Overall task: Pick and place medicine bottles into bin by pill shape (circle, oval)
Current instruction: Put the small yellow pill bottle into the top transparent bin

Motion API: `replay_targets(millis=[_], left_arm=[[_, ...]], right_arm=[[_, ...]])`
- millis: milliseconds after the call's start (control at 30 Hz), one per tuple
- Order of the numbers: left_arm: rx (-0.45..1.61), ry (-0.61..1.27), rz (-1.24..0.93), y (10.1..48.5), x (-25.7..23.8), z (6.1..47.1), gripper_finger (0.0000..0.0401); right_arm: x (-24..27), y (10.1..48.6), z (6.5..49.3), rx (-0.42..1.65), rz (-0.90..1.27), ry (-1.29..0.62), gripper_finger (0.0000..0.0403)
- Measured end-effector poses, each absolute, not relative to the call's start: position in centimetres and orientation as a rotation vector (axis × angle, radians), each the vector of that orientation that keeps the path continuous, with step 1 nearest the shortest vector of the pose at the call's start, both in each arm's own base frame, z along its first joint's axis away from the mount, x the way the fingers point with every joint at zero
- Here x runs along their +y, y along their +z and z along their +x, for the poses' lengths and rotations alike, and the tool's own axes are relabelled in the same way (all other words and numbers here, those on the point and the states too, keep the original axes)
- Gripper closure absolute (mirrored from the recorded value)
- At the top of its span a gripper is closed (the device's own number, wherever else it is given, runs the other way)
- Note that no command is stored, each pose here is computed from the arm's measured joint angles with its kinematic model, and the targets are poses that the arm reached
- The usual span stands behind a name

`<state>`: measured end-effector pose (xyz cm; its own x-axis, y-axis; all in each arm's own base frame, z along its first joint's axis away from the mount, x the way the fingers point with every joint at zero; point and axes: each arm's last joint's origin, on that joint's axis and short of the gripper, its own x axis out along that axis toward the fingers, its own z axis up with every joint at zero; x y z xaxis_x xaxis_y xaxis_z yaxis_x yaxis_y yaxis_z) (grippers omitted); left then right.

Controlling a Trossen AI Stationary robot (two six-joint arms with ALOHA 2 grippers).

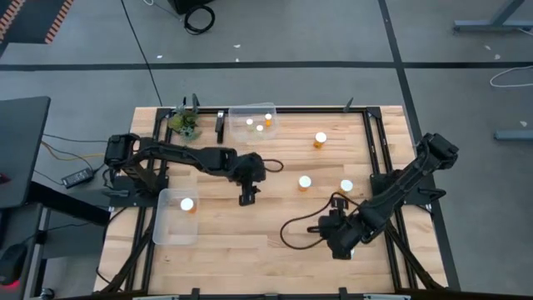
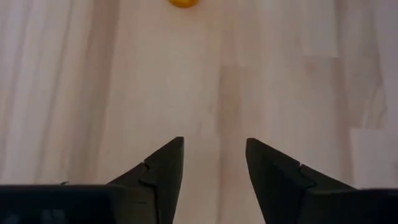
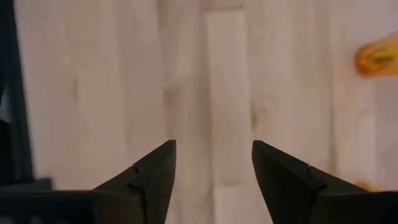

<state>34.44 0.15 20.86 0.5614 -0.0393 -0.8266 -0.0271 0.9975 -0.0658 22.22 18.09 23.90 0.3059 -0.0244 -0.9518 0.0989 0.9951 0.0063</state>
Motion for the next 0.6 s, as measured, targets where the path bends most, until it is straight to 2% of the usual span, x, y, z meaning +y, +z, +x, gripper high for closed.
replay_targets(millis=[200,600], left_arm=[[0.976,-0.042,-0.092,20.9,-2.4,34.4,0.0208],[0.895,-0.091,-0.144,21.4,-5.6,34.7,0.0228]], right_arm=[[20.2,23.3,21.2,1.317,0.133,-0.077,0.0169],[21.9,23.8,19.4,1.337,0.246,-0.166,0.0171]])
